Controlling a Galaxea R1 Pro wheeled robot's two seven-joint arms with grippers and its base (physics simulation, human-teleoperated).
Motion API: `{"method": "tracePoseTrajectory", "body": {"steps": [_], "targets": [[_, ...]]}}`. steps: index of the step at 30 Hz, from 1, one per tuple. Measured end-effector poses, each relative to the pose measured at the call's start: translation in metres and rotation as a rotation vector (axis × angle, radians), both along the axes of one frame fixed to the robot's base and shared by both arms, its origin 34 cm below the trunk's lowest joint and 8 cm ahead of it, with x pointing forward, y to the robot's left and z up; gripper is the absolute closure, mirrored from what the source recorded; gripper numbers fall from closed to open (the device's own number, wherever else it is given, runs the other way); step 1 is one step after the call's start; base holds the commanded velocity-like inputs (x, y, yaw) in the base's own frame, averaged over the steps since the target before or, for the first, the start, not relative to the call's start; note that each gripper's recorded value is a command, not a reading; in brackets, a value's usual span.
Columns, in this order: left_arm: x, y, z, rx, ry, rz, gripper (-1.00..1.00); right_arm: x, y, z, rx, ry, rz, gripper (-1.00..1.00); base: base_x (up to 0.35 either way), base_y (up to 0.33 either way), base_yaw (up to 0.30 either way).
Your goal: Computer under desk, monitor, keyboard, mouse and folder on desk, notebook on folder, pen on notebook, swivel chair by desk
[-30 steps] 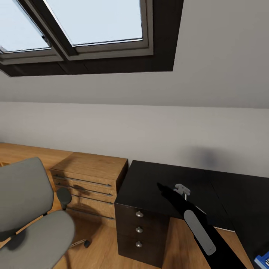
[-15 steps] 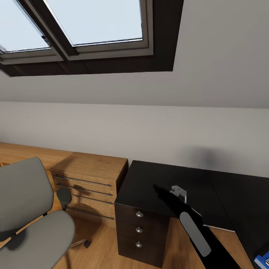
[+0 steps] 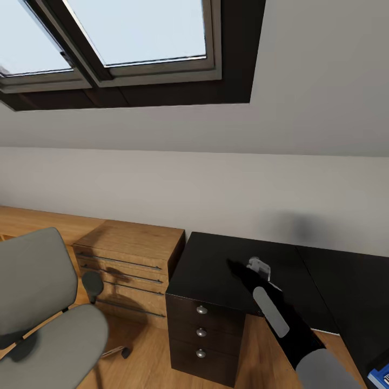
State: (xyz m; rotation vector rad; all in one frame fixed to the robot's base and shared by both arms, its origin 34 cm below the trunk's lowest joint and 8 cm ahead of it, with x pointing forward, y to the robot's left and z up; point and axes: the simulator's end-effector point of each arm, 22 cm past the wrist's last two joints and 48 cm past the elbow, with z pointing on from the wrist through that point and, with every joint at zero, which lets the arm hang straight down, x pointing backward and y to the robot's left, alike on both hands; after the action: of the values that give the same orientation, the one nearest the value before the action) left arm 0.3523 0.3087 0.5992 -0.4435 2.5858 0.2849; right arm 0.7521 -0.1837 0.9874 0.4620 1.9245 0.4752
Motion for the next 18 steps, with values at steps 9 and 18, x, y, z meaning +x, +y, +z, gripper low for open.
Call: {"method": "tracePoseTrajectory", "body": {"steps": [9,18], "targets": [[0.0,0.0,0.0,0.0,-0.001,0.0,-1.0,0.052,-0.053,0.001,-0.116,0.102,-0.119,-1.0,0.0,0.0,0.0],[0.001,-0.002,0.0,-0.002,-0.003,-0.002,-1.0,0.047,-0.091,-0.039,-0.221,0.235,-0.176,-1.0,0.0,0.0,0.0]]}}
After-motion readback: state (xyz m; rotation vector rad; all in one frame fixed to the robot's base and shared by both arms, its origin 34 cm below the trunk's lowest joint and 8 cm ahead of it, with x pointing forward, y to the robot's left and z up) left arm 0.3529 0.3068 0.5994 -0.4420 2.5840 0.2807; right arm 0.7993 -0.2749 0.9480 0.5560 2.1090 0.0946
